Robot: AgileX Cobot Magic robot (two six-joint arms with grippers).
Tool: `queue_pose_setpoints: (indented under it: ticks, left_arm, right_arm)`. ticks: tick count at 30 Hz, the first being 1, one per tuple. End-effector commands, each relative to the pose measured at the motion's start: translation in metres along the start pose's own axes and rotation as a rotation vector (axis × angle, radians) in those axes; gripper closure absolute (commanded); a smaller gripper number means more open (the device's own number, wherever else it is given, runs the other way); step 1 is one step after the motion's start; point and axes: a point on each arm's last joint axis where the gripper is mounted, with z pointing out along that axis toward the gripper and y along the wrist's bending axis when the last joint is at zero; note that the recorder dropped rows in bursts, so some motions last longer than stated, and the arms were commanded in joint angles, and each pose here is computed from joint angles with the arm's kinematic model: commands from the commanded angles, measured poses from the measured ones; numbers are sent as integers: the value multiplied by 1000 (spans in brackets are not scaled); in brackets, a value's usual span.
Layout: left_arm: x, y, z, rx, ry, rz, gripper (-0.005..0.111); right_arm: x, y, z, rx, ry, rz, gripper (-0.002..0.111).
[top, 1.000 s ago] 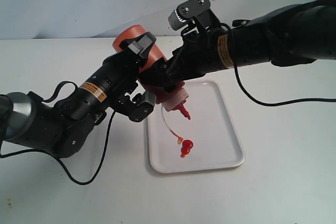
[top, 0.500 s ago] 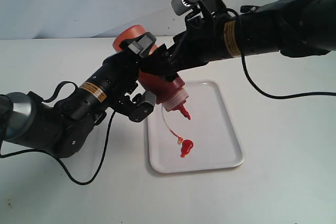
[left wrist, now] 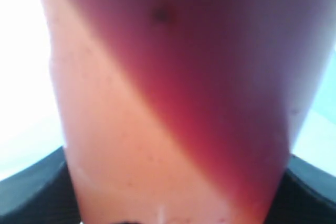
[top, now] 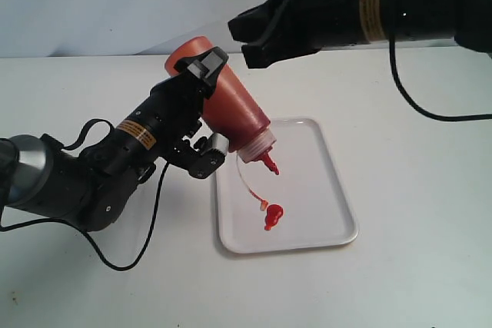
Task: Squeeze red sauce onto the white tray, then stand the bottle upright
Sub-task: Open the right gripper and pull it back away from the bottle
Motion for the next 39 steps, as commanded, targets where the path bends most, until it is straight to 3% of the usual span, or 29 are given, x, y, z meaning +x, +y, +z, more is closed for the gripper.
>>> queue_pose_setpoints:
  ticks: [1,7,10,24,31,34,39]
  left_arm:
    - [6,11,1,-59,40,-18,107]
    - [6,11,1,-59,40,-18,107]
    - [7,11,1,-57,43,-19,107]
    - [8,10,1,-47,61,-28,107]
    - [8,10,1,-47,61,-28,107]
    - [8,10,1,-47,61,-28,107]
    - [8,10,1,-47,61,-32,107]
  right_arm:
    - [-8,-4,-20,127,-37,18,108]
    - [22,-22,-56,550,15,38,108]
    - [47,-22,-67,649,83,43,108]
    - [77,-23,-59,660,177,71,108]
    - [131,-37,-23,672,378,106,108]
    - [131,-38,-23,706,345,202,108]
    - [133,-33,-21,649,349,216,108]
